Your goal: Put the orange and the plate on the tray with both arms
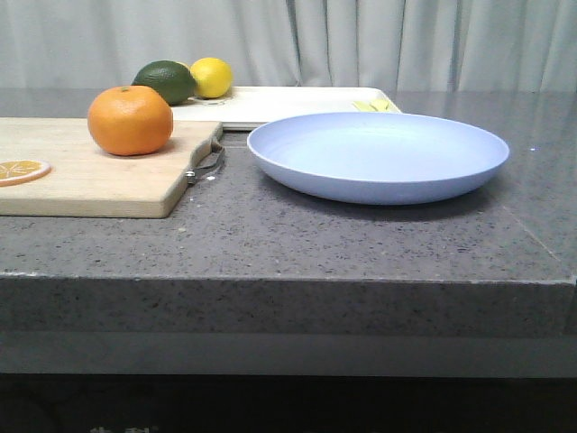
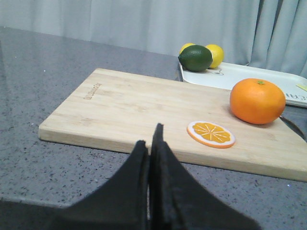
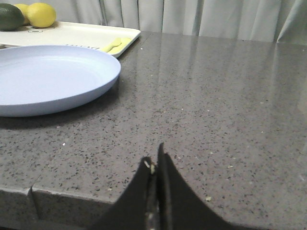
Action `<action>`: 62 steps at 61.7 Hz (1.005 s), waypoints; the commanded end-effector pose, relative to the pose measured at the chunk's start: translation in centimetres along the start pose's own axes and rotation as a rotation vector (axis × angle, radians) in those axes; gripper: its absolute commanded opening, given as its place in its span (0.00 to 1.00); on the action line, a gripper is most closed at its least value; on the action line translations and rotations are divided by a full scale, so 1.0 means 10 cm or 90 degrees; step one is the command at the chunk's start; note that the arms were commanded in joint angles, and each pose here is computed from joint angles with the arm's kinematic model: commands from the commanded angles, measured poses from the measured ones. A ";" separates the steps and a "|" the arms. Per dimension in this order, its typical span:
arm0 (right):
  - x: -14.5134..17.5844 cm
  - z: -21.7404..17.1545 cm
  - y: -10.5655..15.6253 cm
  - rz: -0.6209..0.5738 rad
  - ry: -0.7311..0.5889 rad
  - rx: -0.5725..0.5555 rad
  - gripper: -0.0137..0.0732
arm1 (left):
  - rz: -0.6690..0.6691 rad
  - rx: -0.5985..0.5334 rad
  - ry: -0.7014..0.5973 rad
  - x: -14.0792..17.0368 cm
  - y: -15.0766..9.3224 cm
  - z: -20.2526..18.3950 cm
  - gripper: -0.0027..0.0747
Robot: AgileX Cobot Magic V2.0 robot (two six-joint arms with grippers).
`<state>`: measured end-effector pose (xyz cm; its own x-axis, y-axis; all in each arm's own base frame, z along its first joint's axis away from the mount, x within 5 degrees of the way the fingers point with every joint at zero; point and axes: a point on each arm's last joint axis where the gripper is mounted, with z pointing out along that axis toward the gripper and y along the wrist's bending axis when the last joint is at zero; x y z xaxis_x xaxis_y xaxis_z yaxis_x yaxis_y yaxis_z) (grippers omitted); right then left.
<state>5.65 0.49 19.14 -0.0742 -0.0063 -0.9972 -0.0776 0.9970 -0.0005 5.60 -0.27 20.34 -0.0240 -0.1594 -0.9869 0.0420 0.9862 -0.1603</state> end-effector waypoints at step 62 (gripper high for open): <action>-1.60 0.55 -0.01 -0.010 0.011 0.001 0.09 | 0.093 0.001 -0.017 -1.33 -0.21 0.63 0.01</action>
<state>11.15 0.95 32.94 -0.1617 -0.0143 -0.9867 -0.0897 0.9960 0.0003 11.02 -0.35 32.15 -0.0486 -0.0133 -0.9987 0.0297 0.9995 -0.0148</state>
